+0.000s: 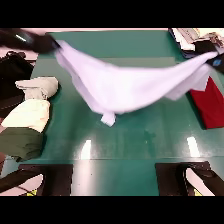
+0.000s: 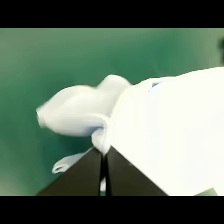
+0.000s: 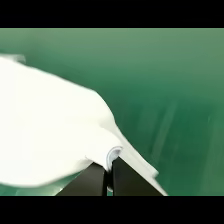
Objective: Fold the shirts.
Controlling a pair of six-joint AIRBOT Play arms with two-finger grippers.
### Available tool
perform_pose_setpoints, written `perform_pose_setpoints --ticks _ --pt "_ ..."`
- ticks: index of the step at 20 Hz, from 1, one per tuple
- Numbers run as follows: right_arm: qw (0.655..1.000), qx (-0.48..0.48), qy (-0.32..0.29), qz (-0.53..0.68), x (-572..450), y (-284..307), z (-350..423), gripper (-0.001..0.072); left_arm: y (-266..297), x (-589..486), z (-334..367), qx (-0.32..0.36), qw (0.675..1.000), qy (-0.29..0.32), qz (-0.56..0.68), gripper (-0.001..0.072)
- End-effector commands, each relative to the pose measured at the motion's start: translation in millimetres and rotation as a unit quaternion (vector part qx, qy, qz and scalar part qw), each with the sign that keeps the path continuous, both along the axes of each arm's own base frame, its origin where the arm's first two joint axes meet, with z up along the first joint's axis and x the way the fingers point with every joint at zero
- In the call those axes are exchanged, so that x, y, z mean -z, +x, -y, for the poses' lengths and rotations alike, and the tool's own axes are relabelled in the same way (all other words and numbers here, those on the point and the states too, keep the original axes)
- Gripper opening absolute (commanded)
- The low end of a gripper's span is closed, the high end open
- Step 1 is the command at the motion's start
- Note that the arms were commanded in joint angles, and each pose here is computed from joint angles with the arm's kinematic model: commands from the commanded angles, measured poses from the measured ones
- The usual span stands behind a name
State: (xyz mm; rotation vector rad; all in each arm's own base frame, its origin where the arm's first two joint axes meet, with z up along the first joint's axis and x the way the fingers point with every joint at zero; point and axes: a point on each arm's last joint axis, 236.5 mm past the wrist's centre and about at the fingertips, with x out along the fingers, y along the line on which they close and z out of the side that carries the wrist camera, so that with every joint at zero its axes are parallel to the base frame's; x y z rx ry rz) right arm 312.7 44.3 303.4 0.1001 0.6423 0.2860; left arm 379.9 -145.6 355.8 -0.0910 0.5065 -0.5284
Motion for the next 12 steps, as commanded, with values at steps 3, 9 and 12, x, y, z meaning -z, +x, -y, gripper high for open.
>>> perform_pose_setpoints --ticks 3,9,12 --pt "0.994 0.002 -0.031 0.102 -84.7 -34.9 -2.2 0.0018 -143.1 -187.1 -55.1 -0.081 0.957 -0.03 0.276 0.0021" --pt "0.995 0.056 -0.042 0.067 -100.8 -61.0 23.7 0.0017 -163.8 -224.3 -66.2 -0.101 0.932 -0.048 0.344 0.002" --pt "0.998 0.066 -0.014 0.01 -76.1 -40.6 31.4 0.0017 -89.9 -162.2 -55.5 -0.096 0.965 -0.019 0.243 0.002"
